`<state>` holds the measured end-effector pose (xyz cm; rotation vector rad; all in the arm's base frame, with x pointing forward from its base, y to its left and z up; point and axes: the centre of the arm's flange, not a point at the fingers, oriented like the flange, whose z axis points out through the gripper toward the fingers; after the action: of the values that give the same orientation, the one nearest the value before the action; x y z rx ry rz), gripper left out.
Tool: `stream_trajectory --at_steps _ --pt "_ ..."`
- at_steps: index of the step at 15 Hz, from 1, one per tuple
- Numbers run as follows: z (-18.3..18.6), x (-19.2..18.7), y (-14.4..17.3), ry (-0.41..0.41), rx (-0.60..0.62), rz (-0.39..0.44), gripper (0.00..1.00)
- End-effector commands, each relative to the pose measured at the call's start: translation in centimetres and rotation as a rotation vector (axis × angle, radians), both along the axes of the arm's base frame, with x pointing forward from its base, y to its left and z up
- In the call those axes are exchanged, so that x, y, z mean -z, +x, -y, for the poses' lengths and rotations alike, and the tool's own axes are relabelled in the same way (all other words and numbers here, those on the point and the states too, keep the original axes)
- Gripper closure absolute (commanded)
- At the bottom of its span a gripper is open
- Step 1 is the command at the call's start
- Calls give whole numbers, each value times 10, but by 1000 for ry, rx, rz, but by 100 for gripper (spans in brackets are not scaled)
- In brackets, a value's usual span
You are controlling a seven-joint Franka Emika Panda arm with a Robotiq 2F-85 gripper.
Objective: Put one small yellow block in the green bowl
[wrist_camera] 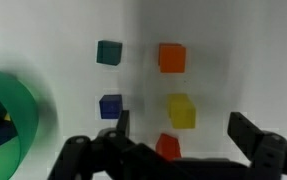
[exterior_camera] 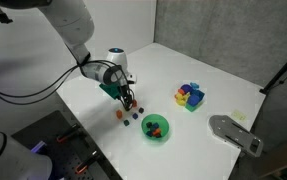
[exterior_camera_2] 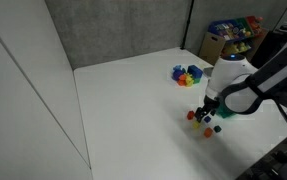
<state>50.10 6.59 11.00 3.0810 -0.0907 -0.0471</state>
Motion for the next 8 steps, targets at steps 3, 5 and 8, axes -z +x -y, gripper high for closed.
stream_trajectory --at_steps 3,5,8 --pt "-14 24 6 9 8 62 0" --pt "-16 30 6 4 -1 80 3" --pt "-17 37 6 -6 -8 97 29"
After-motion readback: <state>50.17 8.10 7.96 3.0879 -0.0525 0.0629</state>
